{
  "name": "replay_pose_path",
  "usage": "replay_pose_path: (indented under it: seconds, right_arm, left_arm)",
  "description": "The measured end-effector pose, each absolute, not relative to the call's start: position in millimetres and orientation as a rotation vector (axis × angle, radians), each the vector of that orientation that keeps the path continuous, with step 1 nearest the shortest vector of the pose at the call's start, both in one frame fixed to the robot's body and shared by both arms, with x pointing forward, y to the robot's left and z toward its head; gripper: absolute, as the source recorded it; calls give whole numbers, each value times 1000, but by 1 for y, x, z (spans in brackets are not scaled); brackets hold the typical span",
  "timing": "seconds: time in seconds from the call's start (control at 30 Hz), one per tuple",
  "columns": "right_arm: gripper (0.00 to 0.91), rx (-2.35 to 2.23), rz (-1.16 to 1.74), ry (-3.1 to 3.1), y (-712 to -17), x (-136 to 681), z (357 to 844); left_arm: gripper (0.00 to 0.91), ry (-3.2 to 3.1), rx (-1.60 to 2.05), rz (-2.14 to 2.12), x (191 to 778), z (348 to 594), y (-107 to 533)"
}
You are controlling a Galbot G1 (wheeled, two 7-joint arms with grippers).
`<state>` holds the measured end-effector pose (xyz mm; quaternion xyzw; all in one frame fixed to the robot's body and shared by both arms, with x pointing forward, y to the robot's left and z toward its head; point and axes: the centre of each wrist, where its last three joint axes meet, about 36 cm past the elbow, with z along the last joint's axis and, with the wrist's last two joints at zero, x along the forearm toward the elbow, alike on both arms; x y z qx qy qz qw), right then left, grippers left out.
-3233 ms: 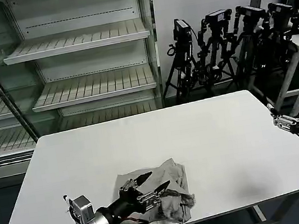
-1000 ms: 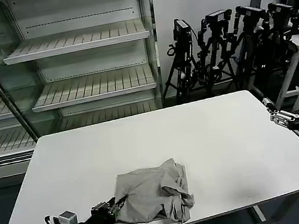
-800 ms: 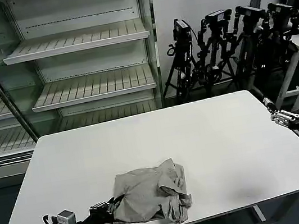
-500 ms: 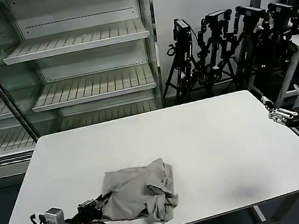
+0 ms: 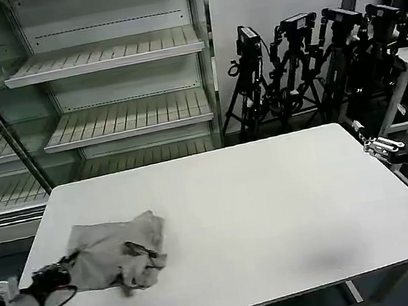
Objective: Fold and organize the clothes.
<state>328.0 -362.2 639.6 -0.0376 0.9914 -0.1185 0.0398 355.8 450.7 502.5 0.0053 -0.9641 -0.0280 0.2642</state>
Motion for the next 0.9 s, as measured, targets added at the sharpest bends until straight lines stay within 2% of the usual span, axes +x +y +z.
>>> replay_pose_path:
  seconds: [0.17, 0.4, 0.53, 0.73, 0.9]
  right_arm:
    - [907, -127, -352, 3033, -361, 327, 642]
    - [907, -136, -336, 3032, -361, 323, 646]
    - [907, -131, -324, 3033, -361, 320, 646]
    - [907, -120, -318, 3039, -359, 314, 647]
    - [907, -108, -317, 3044, -357, 309, 647]
  left_arm:
    - [50, -2650, 176, -181, 358, 528, 491]
    - [50, -2748, 343, -458, 358, 579, 524]
    - [50, -2761, 377, -648, 353, 594, 527]
    - [50, -2771, 301, -762, 349, 594, 499]
    - [50, -2757, 144, -700, 350, 569, 460]
